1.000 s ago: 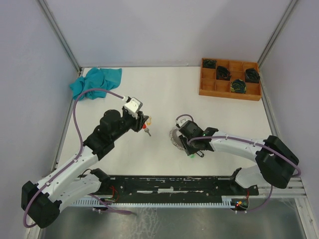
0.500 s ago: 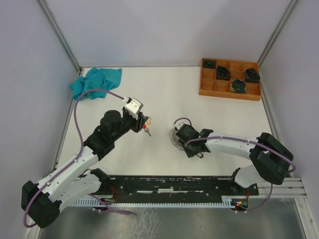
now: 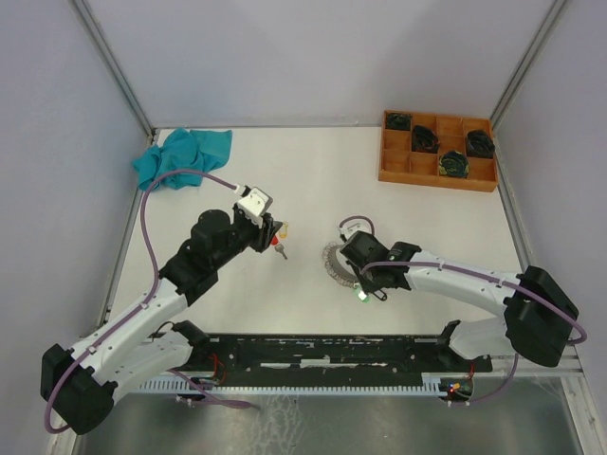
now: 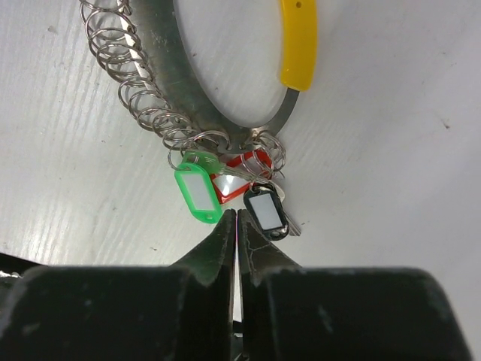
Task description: Put the keys on the keyring
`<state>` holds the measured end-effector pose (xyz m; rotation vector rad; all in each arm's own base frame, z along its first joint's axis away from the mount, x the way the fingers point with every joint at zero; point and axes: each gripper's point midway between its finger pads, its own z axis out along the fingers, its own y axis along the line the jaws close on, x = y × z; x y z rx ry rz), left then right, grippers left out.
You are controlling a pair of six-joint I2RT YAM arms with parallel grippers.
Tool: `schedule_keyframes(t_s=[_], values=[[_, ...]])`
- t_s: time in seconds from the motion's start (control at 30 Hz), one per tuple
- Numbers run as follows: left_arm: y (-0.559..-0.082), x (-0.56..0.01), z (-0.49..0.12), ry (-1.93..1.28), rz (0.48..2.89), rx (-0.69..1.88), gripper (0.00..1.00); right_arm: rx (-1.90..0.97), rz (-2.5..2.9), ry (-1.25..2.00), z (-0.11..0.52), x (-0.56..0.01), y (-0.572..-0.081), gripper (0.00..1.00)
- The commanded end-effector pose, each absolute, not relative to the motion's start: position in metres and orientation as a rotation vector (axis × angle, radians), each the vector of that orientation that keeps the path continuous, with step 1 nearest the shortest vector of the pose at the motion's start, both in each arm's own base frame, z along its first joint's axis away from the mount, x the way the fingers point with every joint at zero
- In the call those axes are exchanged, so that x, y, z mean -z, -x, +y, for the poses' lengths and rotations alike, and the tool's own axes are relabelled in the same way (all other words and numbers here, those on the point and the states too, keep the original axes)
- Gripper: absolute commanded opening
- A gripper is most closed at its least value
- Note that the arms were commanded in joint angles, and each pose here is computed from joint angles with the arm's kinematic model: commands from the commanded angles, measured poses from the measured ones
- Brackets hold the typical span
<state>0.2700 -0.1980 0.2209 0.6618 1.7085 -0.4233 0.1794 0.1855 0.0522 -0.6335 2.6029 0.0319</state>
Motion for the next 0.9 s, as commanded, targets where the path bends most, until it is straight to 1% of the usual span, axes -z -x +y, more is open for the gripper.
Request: schedule_keyframes(t_s=[0.0, 0.07, 0.13, 0.23, 0.37, 0.53, 0.7, 0.83, 0.87], values=[[-0.276, -0.228, -0.196, -0.665, 1.671, 0.393, 0.46, -0.073, 2.578, 0.634, 0.193, -0.059, -0.182, 0.15], [-0.275, -0.227, -0.197, -0.668, 1.673, 0.397, 0.45, -0.136, 2.581, 0.67, 0.205, -0.056, -0.181, 0.27], [-0.276, -0.226, -0.197, -0.669, 1.678, 0.396, 0.45, -0.173, 2.592, 0.701, 0.215, -0.051, -0.181, 0.33], [-0.276, -0.225, -0.196, -0.668, 1.682, 0.391, 0.45, -0.145, 2.621, 0.724, 0.22, -0.039, -0.182, 0.38], [-0.277, -0.223, -0.196, -0.666, 1.688, 0.384, 0.46, -0.06, 2.653, 0.727, 0.214, -0.025, -0.181, 0.42], [-0.278, -0.222, -0.196, -0.667, 1.695, 0.382, 0.46, 0.05, 2.669, 0.678, 0.196, -0.019, -0.18, 0.42], [-0.278, -0.221, -0.195, -0.665, 1.699, 0.378, 0.45, 0.151, 2.633, 0.588, 0.178, -0.032, -0.185, 0.36], [-0.278, -0.221, -0.195, -0.666, 1.697, 0.379, 0.45, 0.229, 2.598, 0.498, 0.16, -0.044, -0.189, 0.29], [-0.278, -0.221, -0.195, -0.666, 1.698, 0.379, 0.45, 0.247, 2.591, 0.468, 0.156, -0.046, -0.19, 0.29]])
